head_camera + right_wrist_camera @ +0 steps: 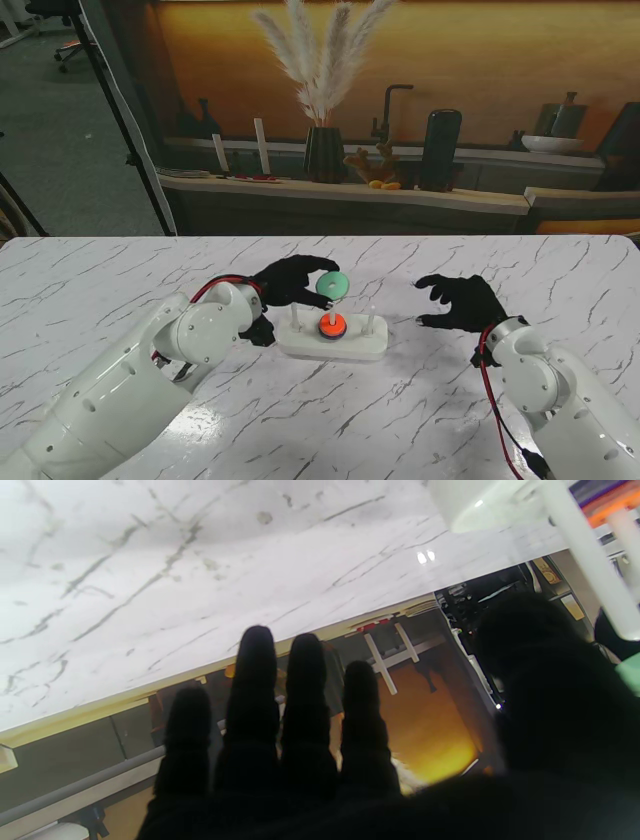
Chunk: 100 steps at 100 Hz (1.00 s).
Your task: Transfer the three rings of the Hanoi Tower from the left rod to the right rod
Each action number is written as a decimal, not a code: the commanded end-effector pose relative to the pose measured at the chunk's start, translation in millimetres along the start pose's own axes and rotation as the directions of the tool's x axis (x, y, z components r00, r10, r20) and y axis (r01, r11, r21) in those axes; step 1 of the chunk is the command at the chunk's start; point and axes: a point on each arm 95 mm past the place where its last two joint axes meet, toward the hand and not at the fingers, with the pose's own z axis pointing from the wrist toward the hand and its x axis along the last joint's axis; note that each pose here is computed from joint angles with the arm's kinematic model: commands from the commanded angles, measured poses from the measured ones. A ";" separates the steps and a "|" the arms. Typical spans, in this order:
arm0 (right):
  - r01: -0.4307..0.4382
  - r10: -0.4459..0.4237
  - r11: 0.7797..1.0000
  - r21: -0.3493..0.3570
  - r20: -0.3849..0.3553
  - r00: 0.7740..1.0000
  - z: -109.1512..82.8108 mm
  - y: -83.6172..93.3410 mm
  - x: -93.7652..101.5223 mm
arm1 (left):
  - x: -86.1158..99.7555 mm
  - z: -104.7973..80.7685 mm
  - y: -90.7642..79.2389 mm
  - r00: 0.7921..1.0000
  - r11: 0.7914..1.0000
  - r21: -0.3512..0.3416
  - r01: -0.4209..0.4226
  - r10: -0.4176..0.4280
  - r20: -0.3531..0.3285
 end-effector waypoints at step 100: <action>-0.004 0.003 1.000 0.018 0.060 0.998 -8.7 -9.2 -17.0 | 34.7 34.2 23.5 0.995 0.997 -0.076 0.030 -0.037 -0.094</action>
